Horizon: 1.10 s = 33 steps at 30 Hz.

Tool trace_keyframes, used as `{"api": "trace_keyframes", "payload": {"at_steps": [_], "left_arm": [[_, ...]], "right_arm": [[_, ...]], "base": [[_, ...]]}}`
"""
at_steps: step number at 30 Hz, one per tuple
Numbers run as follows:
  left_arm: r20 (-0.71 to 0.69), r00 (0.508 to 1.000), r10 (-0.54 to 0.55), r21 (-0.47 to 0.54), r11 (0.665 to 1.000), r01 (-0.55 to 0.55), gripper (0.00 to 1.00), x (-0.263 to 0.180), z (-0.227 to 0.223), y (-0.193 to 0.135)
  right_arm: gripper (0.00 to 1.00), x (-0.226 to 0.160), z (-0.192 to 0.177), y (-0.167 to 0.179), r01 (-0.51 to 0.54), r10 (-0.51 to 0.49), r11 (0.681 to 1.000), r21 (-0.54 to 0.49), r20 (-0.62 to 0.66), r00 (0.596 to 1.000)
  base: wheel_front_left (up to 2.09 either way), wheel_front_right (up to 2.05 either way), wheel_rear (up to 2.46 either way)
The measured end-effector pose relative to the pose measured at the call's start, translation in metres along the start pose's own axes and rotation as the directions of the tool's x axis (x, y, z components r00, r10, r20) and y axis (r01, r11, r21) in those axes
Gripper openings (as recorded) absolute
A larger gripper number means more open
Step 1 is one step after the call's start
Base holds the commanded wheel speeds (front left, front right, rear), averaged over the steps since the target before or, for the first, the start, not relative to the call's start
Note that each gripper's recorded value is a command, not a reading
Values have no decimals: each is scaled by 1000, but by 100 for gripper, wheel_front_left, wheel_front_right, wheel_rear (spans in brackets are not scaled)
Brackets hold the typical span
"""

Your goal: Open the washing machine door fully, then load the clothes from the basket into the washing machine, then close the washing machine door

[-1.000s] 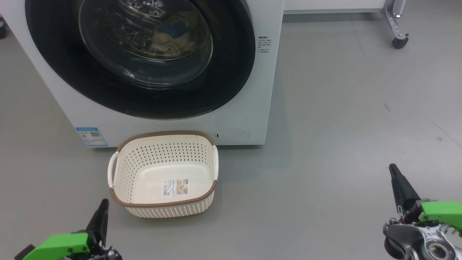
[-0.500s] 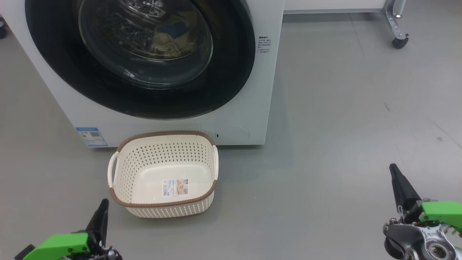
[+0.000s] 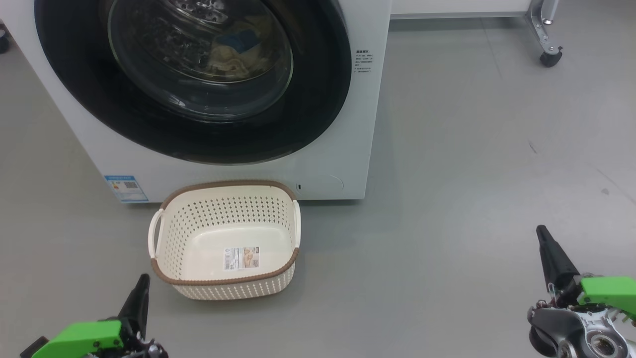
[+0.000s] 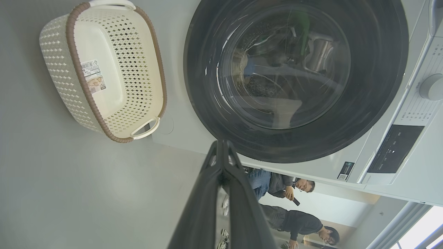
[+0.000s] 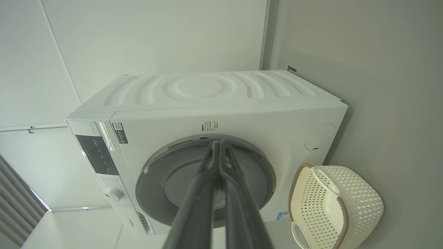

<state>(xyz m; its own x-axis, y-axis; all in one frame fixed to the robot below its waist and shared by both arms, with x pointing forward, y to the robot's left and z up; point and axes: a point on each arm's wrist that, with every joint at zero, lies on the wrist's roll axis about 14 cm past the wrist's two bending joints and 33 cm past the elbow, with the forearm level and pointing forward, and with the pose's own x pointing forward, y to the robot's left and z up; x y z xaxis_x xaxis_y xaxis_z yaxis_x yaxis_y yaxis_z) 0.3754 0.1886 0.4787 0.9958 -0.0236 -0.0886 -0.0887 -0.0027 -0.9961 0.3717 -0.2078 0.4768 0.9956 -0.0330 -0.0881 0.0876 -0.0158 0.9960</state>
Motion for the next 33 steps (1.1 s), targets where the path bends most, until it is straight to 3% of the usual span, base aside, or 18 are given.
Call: {"api": "trace_keyframes", "payload": {"at_steps": [33], "left_arm": [[0, 1000, 0, 0, 1000, 0, 0, 0, 0, 0]], "right_arm": [[0, 0, 0, 0, 0, 0, 1000, -4, -4, 1000]], "base": [[0, 0, 0]]}}
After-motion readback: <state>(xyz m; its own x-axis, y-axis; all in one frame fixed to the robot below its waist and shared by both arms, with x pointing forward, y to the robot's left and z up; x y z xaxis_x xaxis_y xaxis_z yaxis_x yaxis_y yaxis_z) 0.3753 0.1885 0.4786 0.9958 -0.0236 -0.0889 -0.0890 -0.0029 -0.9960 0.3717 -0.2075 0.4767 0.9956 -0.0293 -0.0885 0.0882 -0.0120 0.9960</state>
